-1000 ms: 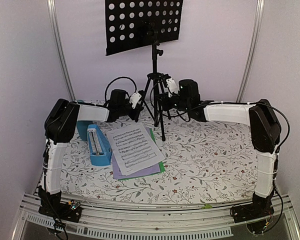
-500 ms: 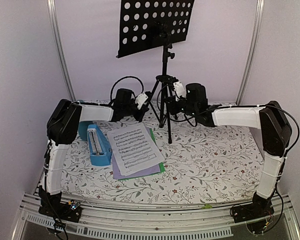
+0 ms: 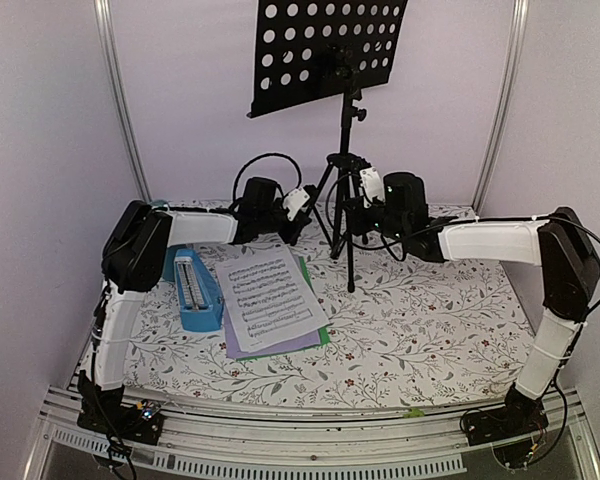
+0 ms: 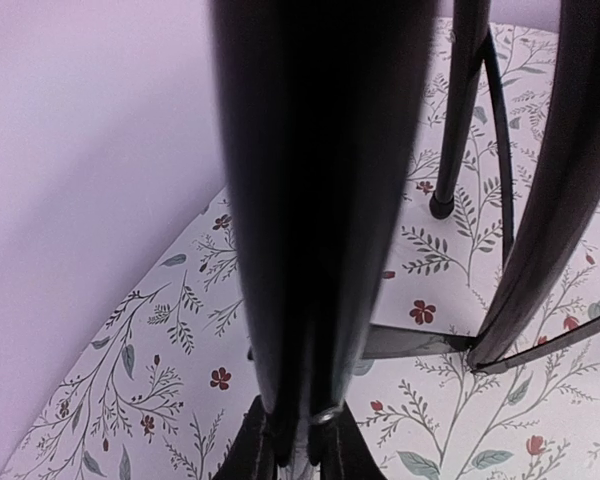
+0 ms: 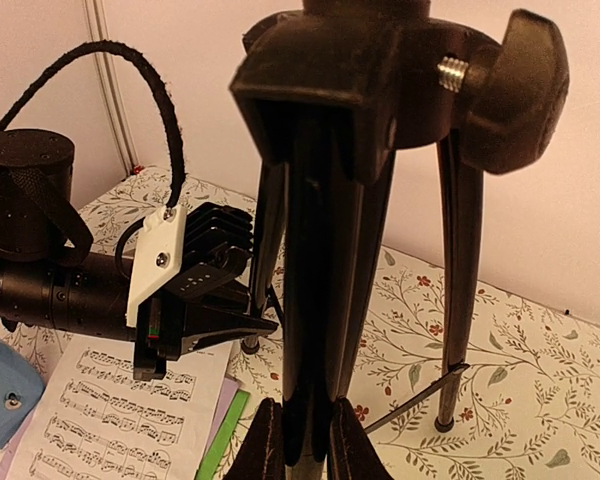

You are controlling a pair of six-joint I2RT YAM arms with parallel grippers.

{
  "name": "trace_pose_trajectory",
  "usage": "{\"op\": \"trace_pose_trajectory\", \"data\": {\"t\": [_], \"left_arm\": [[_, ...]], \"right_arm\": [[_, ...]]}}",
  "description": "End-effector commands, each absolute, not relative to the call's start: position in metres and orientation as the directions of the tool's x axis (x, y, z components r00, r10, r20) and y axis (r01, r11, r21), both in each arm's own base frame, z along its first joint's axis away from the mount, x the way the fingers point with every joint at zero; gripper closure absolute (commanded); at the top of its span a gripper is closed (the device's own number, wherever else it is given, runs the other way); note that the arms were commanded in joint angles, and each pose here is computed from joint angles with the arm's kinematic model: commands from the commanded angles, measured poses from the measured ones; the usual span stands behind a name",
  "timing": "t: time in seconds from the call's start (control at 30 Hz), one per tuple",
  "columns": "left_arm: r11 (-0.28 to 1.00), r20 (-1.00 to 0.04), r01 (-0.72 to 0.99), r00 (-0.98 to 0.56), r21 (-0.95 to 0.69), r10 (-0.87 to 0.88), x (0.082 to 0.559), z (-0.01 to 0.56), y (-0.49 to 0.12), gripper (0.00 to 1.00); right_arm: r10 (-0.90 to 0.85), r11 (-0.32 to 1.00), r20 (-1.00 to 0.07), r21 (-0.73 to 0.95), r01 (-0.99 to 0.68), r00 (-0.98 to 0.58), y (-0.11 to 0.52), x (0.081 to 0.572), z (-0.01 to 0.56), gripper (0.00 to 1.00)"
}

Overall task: Set up the instrument practice props
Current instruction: Adjust the music stand at the center of the board.

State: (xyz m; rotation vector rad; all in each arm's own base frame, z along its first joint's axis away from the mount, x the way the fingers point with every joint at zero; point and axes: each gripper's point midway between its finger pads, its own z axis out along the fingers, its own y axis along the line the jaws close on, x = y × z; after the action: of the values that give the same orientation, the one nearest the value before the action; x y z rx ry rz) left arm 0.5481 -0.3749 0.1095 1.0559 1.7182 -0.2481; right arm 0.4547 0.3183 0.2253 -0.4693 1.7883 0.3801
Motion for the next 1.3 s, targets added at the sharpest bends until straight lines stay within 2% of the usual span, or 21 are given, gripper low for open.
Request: {"op": "trace_pose_trajectory", "data": {"t": [0.0, 0.3, 0.77, 1.1, 1.27], "left_arm": [[0.718, -0.761, 0.615, -0.278, 0.328, 0.586, 0.582, 0.055, -0.299, 1.0], [0.739, -0.738, 0.6, -0.341, 0.306, 0.582, 0.584, 0.038, -0.285, 1.0], [0.761, -0.729, 0.581, -0.381, 0.289, 0.568, 0.586, 0.034, -0.265, 1.0], [0.73, -0.727, 0.615, -0.35, 0.296, 0.59, 0.574, 0.034, -0.284, 1.0], [0.719, -0.733, 0.626, -0.329, 0.302, 0.595, 0.57, 0.038, -0.288, 1.0]], "right_arm": [[-0.186, 0.92, -0.942, -0.067, -0.386, -0.28, 0.273, 0.451, 0.213, 1.0], [-0.194, 0.923, -0.933, -0.069, -0.377, -0.304, 0.267, 0.445, 0.21, 1.0], [-0.215, 0.904, -0.929, -0.072, -0.421, -0.302, 0.279, 0.449, 0.247, 1.0], [-0.153, 0.847, -0.919, 0.067, -0.527, -0.363, 0.298, 0.441, 0.21, 1.0], [-0.145, 0.845, -0.914, 0.084, -0.527, -0.379, 0.3, 0.449, 0.202, 0.9]]}}
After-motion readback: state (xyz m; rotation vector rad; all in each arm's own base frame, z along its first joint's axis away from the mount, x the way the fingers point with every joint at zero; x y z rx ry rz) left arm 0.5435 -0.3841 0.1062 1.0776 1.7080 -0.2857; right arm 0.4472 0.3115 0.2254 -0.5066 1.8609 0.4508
